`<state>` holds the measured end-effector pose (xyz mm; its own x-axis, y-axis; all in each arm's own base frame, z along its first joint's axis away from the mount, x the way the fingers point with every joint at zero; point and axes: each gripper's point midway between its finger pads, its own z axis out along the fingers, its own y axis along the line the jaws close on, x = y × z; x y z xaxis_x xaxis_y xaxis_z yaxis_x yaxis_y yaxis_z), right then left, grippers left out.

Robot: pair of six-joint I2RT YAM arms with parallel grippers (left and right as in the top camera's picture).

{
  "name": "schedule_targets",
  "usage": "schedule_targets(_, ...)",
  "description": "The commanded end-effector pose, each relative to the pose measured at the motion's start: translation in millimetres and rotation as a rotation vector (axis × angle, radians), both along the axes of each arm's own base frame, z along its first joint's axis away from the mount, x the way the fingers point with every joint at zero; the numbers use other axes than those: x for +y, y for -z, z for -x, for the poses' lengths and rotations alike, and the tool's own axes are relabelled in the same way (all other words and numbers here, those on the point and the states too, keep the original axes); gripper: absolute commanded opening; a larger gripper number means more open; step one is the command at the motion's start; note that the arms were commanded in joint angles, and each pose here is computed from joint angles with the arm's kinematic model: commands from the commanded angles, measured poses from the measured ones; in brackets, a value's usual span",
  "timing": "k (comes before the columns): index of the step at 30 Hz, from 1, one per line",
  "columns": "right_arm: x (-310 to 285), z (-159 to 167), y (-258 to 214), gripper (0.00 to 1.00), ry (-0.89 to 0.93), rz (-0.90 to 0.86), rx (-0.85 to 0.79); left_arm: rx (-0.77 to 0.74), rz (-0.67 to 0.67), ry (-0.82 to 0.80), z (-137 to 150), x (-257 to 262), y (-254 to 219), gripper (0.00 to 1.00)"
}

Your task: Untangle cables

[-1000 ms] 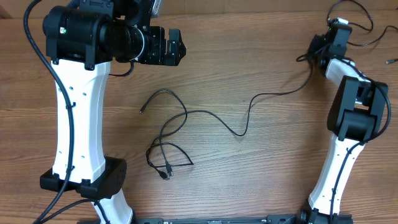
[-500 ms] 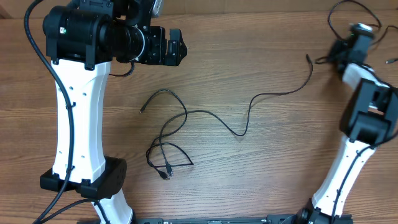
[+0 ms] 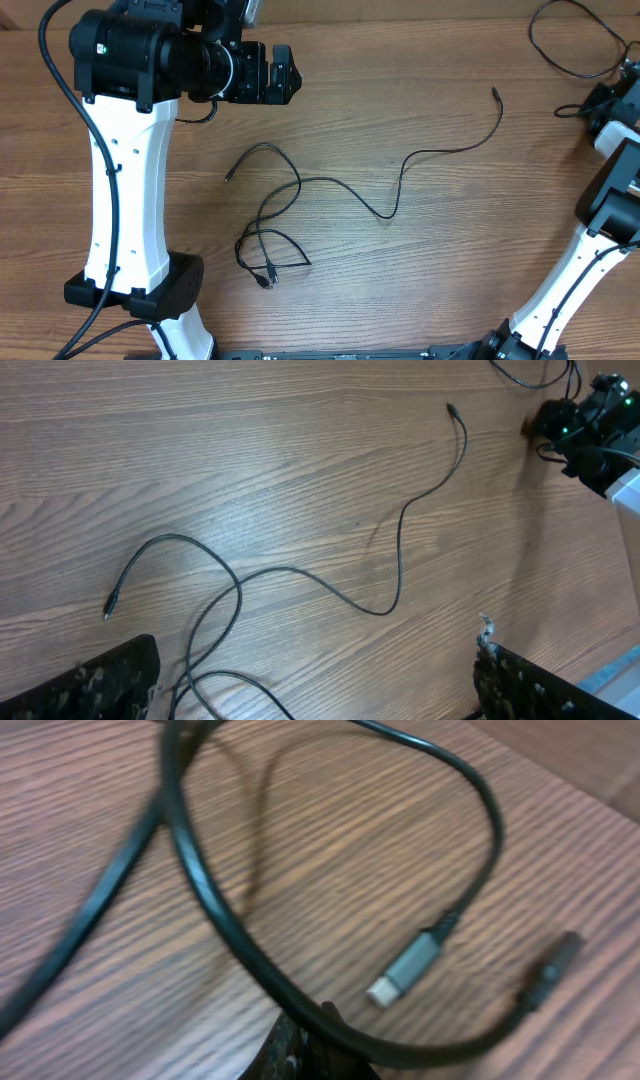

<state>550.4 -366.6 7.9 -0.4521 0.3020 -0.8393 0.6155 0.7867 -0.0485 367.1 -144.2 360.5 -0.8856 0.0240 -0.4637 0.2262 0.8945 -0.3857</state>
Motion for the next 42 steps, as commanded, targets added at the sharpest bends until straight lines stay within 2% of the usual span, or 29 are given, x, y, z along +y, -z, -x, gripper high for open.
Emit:
schedule_targets(1, -15, 6, 3, 0.04, 0.017, 0.030, 0.010, 0.003, 0.023, -0.008, 3, -3, -4, 1.00)
schedule_targets(6, -13, 4, 1, 0.04, 0.034, -0.001, 0.016, 0.003, 0.022, -0.008, 3, -3, -4, 1.00)
schedule_targets(9, 13, 0, 10, 0.04, 0.051, -0.115, 0.018, 0.003, 0.022, -0.008, 3, -2, -4, 1.00)
schedule_targets(13, 67, -24, 8, 0.04, -0.061, -0.266, -0.015, 0.005, 0.021, -0.010, 3, -2, -4, 1.00)
schedule_targets(18, 125, -39, -18, 0.04, 0.007, -0.463, -0.077, 0.004, 0.013, -0.016, 2, 0, -3, 1.00)
schedule_targets(21, 151, -36, -43, 0.04, 0.040, -0.515, -0.066, 0.004, 0.013, -0.016, 2, 0, -3, 1.00)
schedule_targets(27, 201, -9, -110, 0.04, 0.068, -0.607, -0.024, 0.001, 0.003, -0.024, 1, 2, -2, 1.00)
schedule_targets(31, 231, 23, -134, 0.04, 0.149, -0.781, 0.014, -0.009, -0.038, -0.050, -2, 10, 0, 1.00)
schedule_targets(36, 282, 67, -139, 0.04, 0.299, -1.106, 0.140, -0.014, -0.044, -0.054, -3, 11, 0, 1.00)
schedule_targets(40, 324, 99, -131, 0.04, 0.341, -1.253, 0.317, -0.025, -0.042, -0.054, -5, 10, -2, 1.00)
schedule_targets(42, 341, 114, -128, 0.04, 0.354, -1.265, 0.398, -0.024, -0.043, -0.053, -5, 10, -1, 1.00)
